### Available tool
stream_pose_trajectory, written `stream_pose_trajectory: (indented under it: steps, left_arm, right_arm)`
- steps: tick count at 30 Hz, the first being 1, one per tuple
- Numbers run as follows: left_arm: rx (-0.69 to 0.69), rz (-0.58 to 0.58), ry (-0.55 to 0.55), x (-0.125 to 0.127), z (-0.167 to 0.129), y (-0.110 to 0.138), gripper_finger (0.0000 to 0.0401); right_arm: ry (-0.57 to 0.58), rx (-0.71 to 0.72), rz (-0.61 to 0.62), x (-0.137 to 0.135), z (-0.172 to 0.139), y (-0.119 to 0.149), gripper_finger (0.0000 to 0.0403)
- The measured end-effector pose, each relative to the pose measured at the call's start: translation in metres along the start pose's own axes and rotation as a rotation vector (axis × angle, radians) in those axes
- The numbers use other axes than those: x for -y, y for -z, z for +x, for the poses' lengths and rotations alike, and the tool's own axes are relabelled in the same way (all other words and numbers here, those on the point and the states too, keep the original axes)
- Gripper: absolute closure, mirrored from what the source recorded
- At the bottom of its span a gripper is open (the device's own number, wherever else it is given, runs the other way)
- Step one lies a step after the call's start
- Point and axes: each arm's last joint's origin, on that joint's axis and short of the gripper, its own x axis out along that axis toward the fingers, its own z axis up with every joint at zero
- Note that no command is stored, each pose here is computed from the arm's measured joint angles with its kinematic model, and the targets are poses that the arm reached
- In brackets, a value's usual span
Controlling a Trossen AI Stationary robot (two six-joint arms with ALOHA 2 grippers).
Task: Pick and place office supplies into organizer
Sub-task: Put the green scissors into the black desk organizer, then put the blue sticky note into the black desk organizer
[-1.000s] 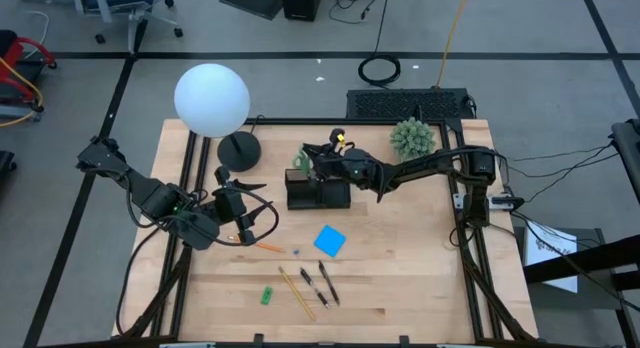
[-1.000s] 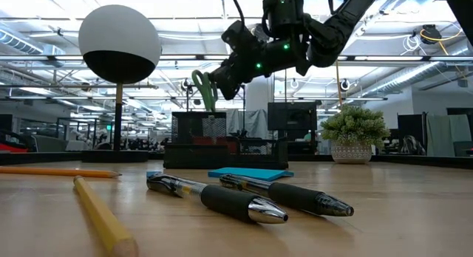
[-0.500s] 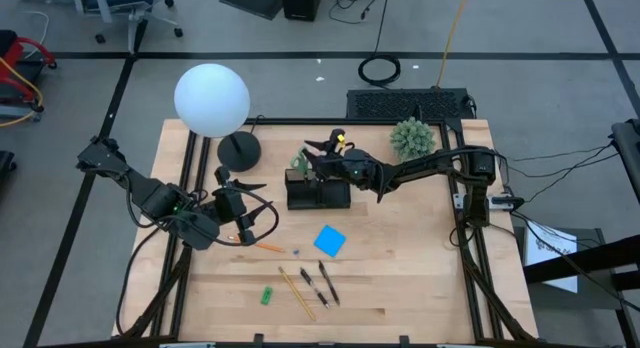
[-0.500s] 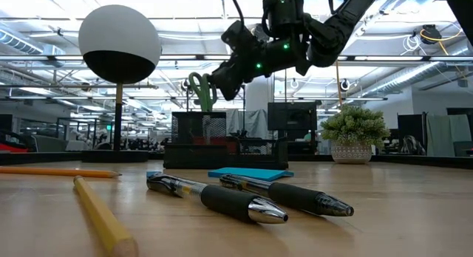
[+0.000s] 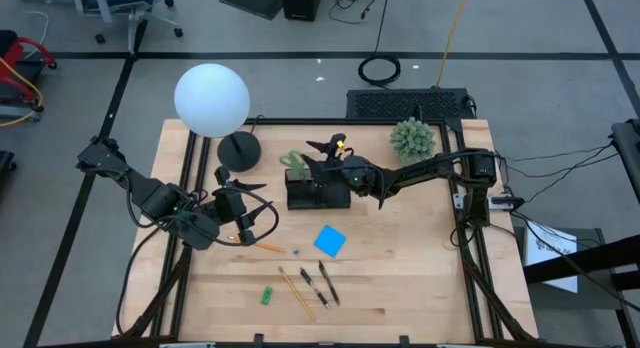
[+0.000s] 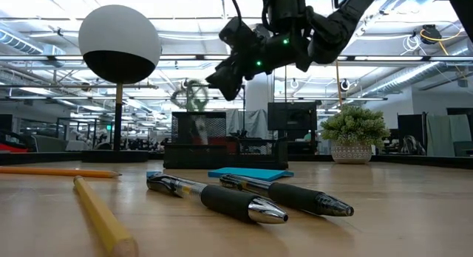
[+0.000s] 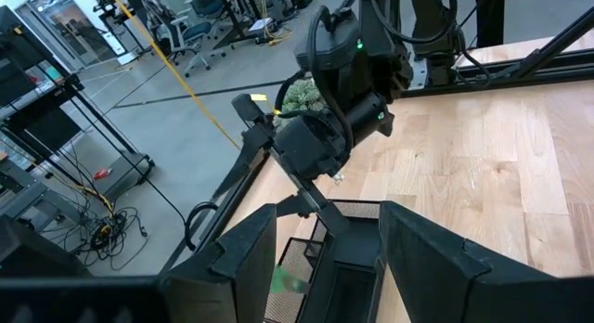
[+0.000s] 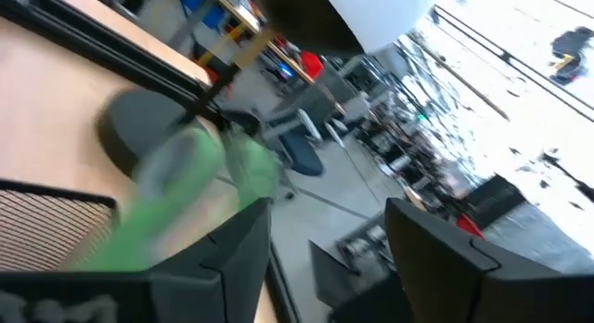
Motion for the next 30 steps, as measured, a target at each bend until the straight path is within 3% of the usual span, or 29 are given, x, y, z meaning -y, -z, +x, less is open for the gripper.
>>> stream_pose_trajectory:
  steps: [22,30]
  left_arm:
    - [0.0,0.0,0.0,0.0,0.0,0.0,0.0206]
    - [-0.011,0.022,-0.013,-0.001,0.0,0.002,0.0206]
  right_arm:
    - [-0.001,-0.052,-0.062,-0.02,-0.017,-0.014,0.0187]
    - [-0.03,-0.016,-0.039,-0.023,-0.042,-0.042,0.0189]
